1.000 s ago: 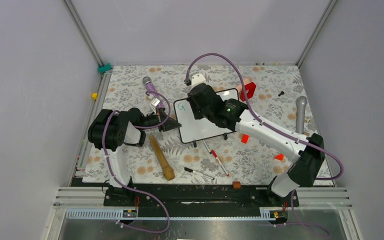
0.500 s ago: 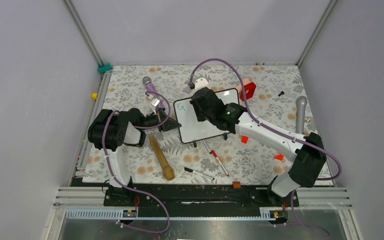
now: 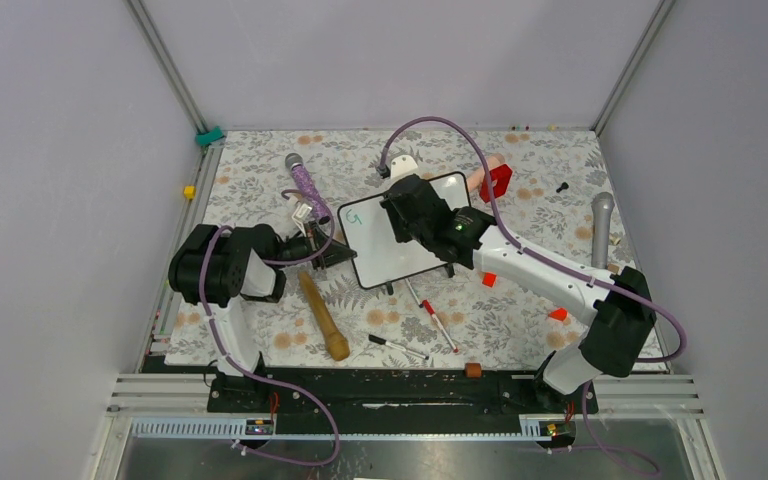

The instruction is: Write a sentence on the whiteboard

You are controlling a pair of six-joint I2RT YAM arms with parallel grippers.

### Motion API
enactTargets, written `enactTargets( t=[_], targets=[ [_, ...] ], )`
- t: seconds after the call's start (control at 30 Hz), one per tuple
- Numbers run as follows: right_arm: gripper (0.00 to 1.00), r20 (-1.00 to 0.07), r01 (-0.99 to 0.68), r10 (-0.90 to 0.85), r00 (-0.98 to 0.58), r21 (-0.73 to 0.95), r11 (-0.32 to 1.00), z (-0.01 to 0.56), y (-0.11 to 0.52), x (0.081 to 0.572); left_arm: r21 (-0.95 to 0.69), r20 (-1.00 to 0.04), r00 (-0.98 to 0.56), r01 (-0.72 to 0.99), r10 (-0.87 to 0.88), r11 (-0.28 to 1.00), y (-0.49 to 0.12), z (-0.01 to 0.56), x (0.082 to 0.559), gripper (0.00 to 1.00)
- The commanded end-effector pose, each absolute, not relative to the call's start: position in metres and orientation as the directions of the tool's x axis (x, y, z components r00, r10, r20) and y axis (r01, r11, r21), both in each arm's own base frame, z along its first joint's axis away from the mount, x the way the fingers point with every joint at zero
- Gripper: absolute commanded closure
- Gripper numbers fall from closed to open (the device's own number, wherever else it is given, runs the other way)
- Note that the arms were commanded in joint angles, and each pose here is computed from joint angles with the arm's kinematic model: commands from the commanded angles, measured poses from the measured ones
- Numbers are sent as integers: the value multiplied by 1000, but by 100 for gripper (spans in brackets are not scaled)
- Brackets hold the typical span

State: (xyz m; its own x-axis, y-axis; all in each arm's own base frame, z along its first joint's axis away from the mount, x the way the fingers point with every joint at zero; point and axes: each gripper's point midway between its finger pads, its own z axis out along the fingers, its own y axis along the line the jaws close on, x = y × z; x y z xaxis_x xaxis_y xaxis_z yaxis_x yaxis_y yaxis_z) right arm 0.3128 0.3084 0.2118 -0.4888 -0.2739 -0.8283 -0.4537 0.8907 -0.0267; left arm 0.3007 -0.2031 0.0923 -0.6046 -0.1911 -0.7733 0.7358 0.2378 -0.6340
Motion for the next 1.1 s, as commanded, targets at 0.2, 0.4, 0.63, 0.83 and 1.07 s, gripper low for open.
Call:
enactTargets(
  t=[0.2, 0.4, 0.63, 0.83, 1.07],
  targets=[
    [100, -867, -466, -235, -439, -4, 885, 241, 312, 317, -516, -857, -490, 822, -160, 241, -204, 97, 301, 100],
    [100, -865, -499, -231, -445, 26, 866, 241, 321, 314, -515, -857, -496, 836, -139, 192, -213, 100, 301, 100],
    [100, -860, -508, -220, -460, 52, 860, 240, 328, 313, -521, -853, -504, 834, -136, 179, -216, 102, 301, 100],
    [100, -852, -504, -220, -476, 60, 862, 239, 334, 316, -526, -850, -509, 831, -137, 177, -216, 102, 302, 100],
    [100, -840, -504, -237, -488, 50, 862, 237, 337, 319, -530, -847, -513, 829, -136, 177, -216, 101, 301, 100]
  ],
)
